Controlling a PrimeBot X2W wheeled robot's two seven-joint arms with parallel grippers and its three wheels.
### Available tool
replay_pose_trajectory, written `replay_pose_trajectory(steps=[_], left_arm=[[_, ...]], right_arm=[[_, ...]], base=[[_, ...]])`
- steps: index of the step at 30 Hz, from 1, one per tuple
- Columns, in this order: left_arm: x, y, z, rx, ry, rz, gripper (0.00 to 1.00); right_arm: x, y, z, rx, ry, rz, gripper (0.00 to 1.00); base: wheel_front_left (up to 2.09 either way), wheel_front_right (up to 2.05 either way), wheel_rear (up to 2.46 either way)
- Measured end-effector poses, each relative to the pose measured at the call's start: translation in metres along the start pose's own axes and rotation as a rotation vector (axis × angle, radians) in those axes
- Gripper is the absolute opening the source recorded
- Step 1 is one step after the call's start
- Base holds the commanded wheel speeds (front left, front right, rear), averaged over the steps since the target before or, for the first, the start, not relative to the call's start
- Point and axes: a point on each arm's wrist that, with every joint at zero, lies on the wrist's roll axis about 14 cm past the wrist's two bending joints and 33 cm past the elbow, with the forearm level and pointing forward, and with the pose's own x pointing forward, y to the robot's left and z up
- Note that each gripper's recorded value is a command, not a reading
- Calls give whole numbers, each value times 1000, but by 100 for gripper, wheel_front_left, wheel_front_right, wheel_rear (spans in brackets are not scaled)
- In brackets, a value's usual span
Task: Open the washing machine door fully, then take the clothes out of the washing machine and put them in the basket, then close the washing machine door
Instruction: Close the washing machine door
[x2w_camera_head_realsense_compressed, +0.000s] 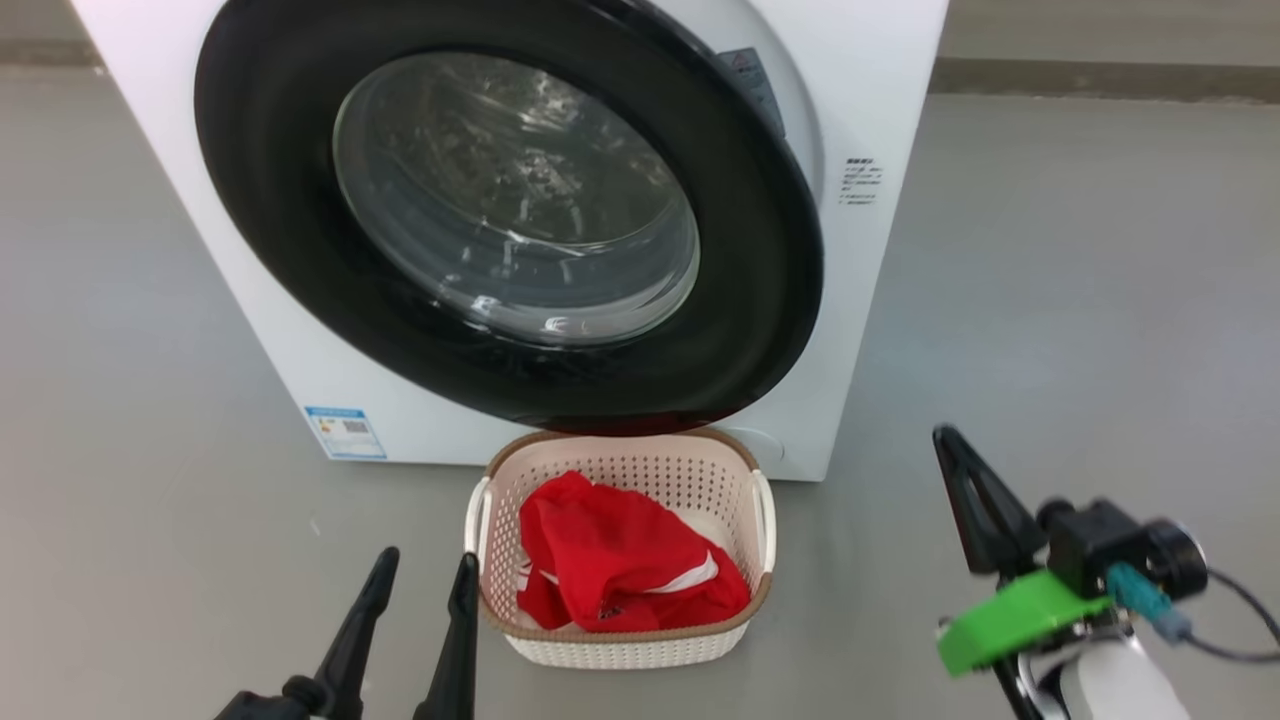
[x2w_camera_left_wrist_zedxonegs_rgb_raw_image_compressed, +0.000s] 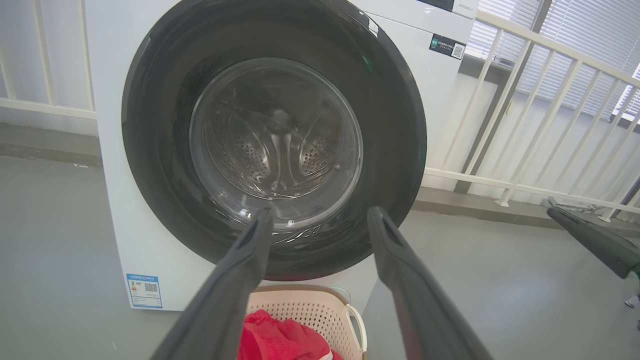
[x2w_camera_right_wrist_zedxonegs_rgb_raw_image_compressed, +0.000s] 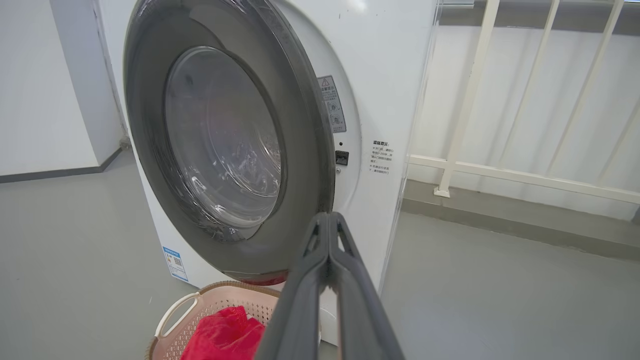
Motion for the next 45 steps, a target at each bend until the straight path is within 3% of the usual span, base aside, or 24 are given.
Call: replay_pose_trajectory(steps=[10,24,34,45], left_arm=[[18,1,-1,-13,-3,4,100],[38,16,-19,-3,36,49,100],[45,27,-37,-3,83,83,100],[58,34,-37,27,75,87,100]], right_arm=[[74,24,3,-33,-2,113,0],[161,45,-2,-65,-8,186,0],[201,45,-23,-79,18,199,0],[235,40,-22,-118,5,199,0]], base=[[0,0,0],[0,0,0],[0,0,0],[0,0,0]])
